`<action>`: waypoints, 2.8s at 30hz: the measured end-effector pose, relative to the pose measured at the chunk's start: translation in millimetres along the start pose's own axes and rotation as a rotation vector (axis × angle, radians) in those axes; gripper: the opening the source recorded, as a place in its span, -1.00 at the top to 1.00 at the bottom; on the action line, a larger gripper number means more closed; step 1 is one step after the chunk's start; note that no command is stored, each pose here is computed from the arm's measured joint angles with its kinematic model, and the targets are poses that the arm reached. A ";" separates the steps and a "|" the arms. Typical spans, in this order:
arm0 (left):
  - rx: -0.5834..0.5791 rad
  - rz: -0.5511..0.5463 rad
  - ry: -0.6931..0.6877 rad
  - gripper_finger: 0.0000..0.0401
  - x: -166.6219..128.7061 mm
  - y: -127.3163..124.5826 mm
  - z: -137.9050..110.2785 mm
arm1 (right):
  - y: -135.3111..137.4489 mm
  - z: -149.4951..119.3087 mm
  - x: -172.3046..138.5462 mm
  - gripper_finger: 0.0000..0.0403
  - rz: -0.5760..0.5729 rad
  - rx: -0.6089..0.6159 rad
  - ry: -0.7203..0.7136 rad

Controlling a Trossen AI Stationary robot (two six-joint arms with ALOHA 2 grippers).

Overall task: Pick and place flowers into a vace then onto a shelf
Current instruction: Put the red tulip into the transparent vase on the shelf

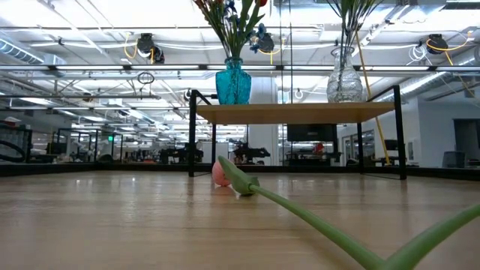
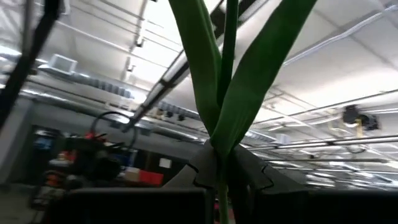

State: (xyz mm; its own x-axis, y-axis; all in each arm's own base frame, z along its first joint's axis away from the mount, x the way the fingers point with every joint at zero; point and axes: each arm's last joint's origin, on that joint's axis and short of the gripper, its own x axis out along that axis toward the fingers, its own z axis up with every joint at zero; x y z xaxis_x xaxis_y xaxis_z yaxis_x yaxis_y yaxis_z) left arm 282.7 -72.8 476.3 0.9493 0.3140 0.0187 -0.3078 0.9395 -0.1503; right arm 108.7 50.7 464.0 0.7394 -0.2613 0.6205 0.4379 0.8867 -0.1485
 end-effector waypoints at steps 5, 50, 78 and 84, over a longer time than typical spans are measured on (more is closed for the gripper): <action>0.000 0.000 0.000 0.20 0.0 0.0 0.0 | 8.2 4.1 -5.9 0.93 0.084 -0.063 -0.003; 0.026 -0.184 -0.003 0.20 32.3 -13.0 -18.2 | 37.9 -21.6 -4.9 0.96 0.067 -0.396 0.333; 0.240 -0.220 -0.097 0.98 219.6 42.0 -102.4 | 63.0 -43.9 -6.4 0.96 -0.042 -0.371 0.563; 0.258 -0.190 -0.142 0.98 228.8 59.7 -85.1 | 62.2 -42.6 -5.6 0.96 -0.054 -0.350 0.556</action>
State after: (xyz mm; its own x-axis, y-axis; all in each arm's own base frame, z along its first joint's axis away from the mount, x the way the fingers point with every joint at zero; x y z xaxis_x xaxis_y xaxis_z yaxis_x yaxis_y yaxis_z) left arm 487.0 43.5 387.5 0.9782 0.1295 0.1623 -0.1503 0.9809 0.1233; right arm 153.6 91.1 418.5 0.8245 -0.5435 0.1574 0.5529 0.7146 -0.4285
